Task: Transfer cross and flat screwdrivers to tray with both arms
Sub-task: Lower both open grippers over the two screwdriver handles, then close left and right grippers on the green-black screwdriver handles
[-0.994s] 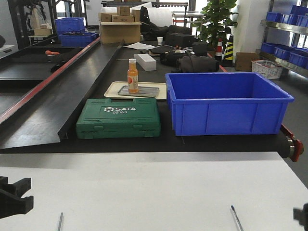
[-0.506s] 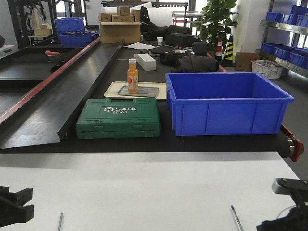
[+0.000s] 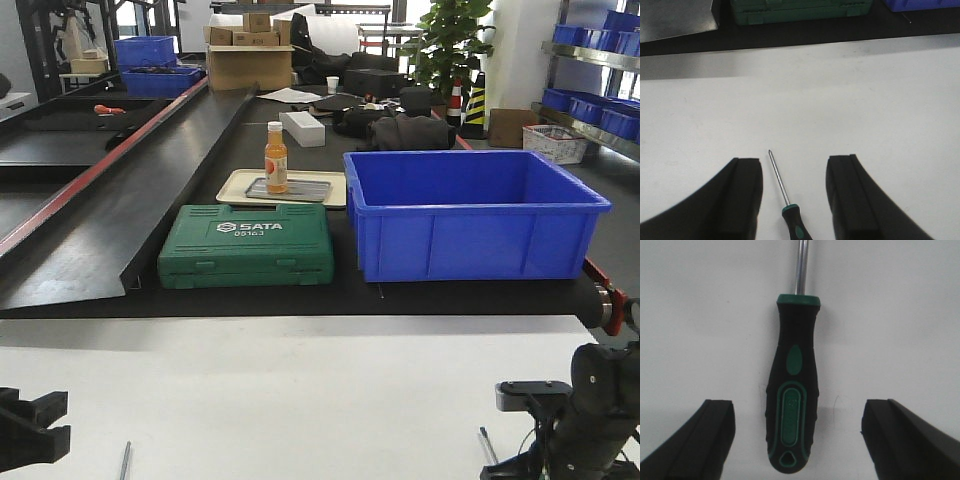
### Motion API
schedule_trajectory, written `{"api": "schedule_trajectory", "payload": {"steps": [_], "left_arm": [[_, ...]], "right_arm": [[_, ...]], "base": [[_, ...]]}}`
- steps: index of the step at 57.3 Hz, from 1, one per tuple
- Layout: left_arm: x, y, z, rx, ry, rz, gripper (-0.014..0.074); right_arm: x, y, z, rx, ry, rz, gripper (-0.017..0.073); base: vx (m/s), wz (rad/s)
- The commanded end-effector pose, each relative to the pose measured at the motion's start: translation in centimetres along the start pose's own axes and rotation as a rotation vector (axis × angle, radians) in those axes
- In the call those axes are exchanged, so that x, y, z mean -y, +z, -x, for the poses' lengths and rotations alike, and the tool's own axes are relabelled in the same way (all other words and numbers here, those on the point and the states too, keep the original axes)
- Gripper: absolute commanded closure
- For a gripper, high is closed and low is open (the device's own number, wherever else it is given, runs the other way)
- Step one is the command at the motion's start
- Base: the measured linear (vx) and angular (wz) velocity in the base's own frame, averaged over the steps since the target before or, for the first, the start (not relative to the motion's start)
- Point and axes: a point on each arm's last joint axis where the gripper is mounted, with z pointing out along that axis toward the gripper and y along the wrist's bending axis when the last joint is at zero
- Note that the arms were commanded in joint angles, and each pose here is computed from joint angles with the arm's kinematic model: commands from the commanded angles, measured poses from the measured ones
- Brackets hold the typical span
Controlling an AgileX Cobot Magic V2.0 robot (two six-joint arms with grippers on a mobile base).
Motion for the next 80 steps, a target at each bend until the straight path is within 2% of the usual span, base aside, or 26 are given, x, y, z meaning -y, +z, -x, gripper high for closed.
{"api": "schedule_trajectory", "payload": {"steps": [1,11,23,29,34,45,52,60,67,68,73,80], "left_arm": [[0.0,-0.7,2.0,0.12,-0.014,0.009,0.0151],[0.0,-0.7,1.9,0.113,-0.014,0.008,0.0151],[0.0,-0.7,1.9,0.109,-0.014,0.007,0.0151],[0.0,-0.7,1.9,0.109,-0.014,0.007,0.0151],[0.0,-0.7,1.9,0.108,-0.014,0.007,0.0151],[0.0,-0.7,1.9,0.107,-0.014,0.007,0.0151],[0.0,-0.7,1.8,0.096,-0.014,0.005,0.0151],[0.1,-0.6,1.2,0.029,-0.02,-0.007,0.0151],[0.1,-0.2,0.6,-0.033,-0.059,-0.013,0.0151],[0.1,0.4,0.3,-0.054,-0.095,-0.011,0.0151],[0.1,1.6,-0.4,-0.11,-0.171,-0.003,0.0151],[0.0,3.5,-1.9,-0.212,-0.228,0.01,0.0151]], "right_arm": [[0.0,-1.3,0.8,0.062,-0.007,-0.004,0.0003],[0.0,0.5,1.1,0.046,-0.001,-0.005,0.0037],[0.0,2.4,1.2,0.022,0.033,-0.001,0.0062],[0.2,3.2,1.1,0.003,0.037,-0.017,0.0103],[0.3,3.5,1.0,-0.006,0.051,-0.031,0.0184],[0.4,3.6,1.0,-0.009,0.047,-0.041,0.0573],[0.4,3.6,1.1,-0.004,0.05,-0.037,0.0573],[0.4,3.6,1.1,-0.004,0.052,-0.034,0.0572],[0.2,3.6,1.1,0.0,0.066,-0.022,0.0571],[0.2,3.6,1.1,0.003,0.072,-0.017,0.0571],[0.1,3.6,1.2,0.005,0.083,-0.006,0.0571],[0.1,3.6,1.2,0.006,0.083,-0.002,0.0571]], "base": [[0.0,0.0],[0.0,0.0],[0.0,0.0],[0.0,0.0],[0.0,0.0],[0.0,0.0],[0.0,0.0],[0.0,0.0],[0.0,0.0],[0.0,0.0],[0.0,0.0],[0.0,0.0]]}}
